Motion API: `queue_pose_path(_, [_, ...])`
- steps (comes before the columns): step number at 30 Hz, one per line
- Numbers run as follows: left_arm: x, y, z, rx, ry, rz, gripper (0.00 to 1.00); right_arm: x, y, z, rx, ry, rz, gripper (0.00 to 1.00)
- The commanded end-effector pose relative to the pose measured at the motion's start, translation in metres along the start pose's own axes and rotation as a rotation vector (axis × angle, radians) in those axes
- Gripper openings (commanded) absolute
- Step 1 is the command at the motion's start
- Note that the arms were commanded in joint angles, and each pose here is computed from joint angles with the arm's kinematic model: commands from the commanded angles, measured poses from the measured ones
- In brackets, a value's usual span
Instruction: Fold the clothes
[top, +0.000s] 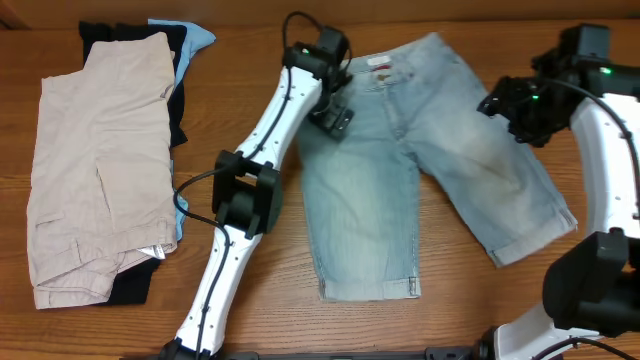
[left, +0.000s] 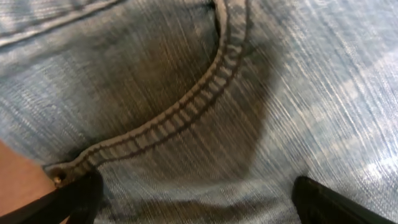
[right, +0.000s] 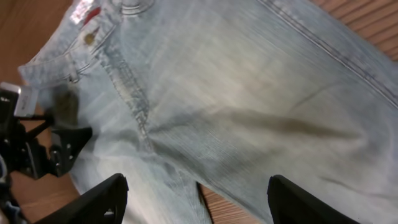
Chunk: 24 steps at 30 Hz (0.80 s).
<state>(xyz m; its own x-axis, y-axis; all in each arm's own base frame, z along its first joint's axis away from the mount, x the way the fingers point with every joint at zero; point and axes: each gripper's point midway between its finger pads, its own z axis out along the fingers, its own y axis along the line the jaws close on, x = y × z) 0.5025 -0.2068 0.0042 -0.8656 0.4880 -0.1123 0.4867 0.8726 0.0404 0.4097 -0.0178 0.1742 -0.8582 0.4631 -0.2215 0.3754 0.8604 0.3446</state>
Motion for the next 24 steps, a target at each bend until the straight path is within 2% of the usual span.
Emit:
queue_pose_path(1, [0.071,0.078,0.032,-0.13,0.255,-0.272,1.0,0.004,0.009,0.002,0.061,-0.015,0.0,0.78])
queue_pose_path(6, [0.126,0.098,0.019,-0.009,0.437,-0.436,1.0,0.021,0.023,0.01,0.091,0.015,-0.004,0.78])
queue_pose_path(10, [0.118,0.09,0.014,0.249,0.38,-0.488,1.0,0.045,0.029,0.025,0.104,0.077,-0.021,0.79])
queue_pose_path(12, [0.115,0.1,0.009,0.262,0.349,-0.514,1.0,0.057,0.03,0.034,0.115,0.108,-0.022,0.79])
queue_pose_path(17, [0.089,0.123,-0.034,0.233,0.183,-0.526,1.0,0.095,0.03,0.062,0.143,0.188,-0.036,0.79])
queue_pose_path(24, [0.044,0.134,-0.16,0.156,-0.18,-0.469,1.0,0.138,0.006,0.104,0.197,0.249,0.029,0.79])
